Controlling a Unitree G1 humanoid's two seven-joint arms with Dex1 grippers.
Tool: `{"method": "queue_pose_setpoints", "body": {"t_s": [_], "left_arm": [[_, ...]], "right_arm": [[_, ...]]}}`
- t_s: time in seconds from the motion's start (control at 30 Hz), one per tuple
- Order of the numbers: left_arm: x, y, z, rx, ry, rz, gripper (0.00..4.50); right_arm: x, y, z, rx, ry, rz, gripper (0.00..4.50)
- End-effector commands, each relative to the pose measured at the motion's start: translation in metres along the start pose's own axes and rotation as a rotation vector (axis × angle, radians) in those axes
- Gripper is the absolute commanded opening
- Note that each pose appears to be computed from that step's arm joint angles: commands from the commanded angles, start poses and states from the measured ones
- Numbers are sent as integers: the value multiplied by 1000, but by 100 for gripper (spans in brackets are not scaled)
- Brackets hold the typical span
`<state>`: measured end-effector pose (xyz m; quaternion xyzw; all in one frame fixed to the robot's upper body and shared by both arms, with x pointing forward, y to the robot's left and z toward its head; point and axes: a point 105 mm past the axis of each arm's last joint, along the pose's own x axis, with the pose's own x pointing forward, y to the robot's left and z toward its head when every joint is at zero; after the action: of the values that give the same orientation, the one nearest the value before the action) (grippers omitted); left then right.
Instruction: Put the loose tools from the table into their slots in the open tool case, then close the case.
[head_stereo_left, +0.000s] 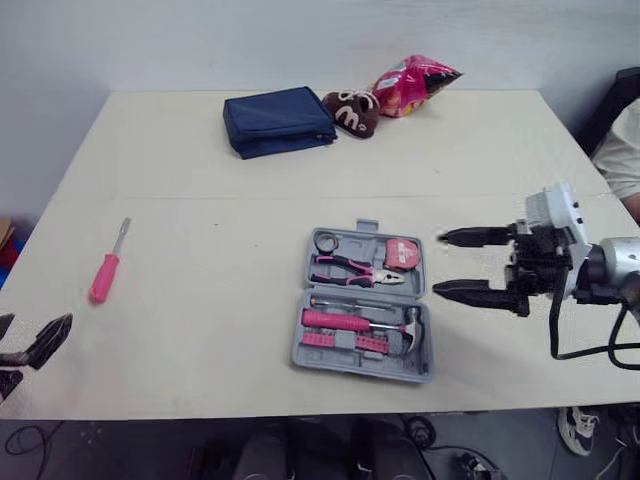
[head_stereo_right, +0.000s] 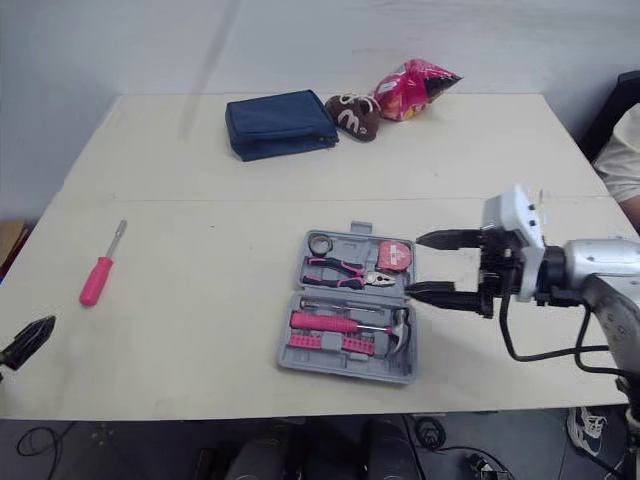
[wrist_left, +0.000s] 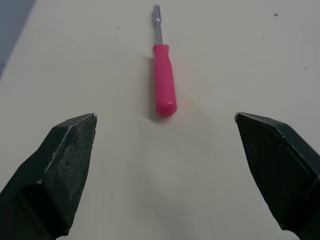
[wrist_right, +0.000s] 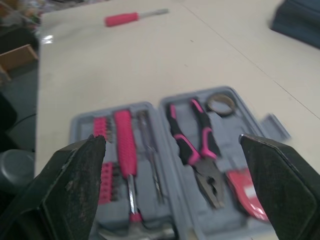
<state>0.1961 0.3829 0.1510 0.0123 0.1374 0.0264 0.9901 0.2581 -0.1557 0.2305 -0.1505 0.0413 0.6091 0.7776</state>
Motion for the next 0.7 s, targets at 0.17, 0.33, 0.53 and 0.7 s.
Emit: {"method": "queue_pose_setpoints", "body": {"t_s": [0.17, 0.33, 0.53, 0.7], "left_arm": [[46, 17, -2, 54, 135, -7, 450], [75, 20, 2, 26, 142, -20, 450], [104, 11, 0, 22, 146, -70, 450], [114, 1, -5, -2, 184, -110, 359]], "right_arm": [[34, 32, 41, -115, -104, 192, 447], [39, 34, 42, -117, -111, 193, 447], [40, 33, 42, -119, -108, 186, 447], [40, 30, 42, -121, -104, 176, 450]]}}
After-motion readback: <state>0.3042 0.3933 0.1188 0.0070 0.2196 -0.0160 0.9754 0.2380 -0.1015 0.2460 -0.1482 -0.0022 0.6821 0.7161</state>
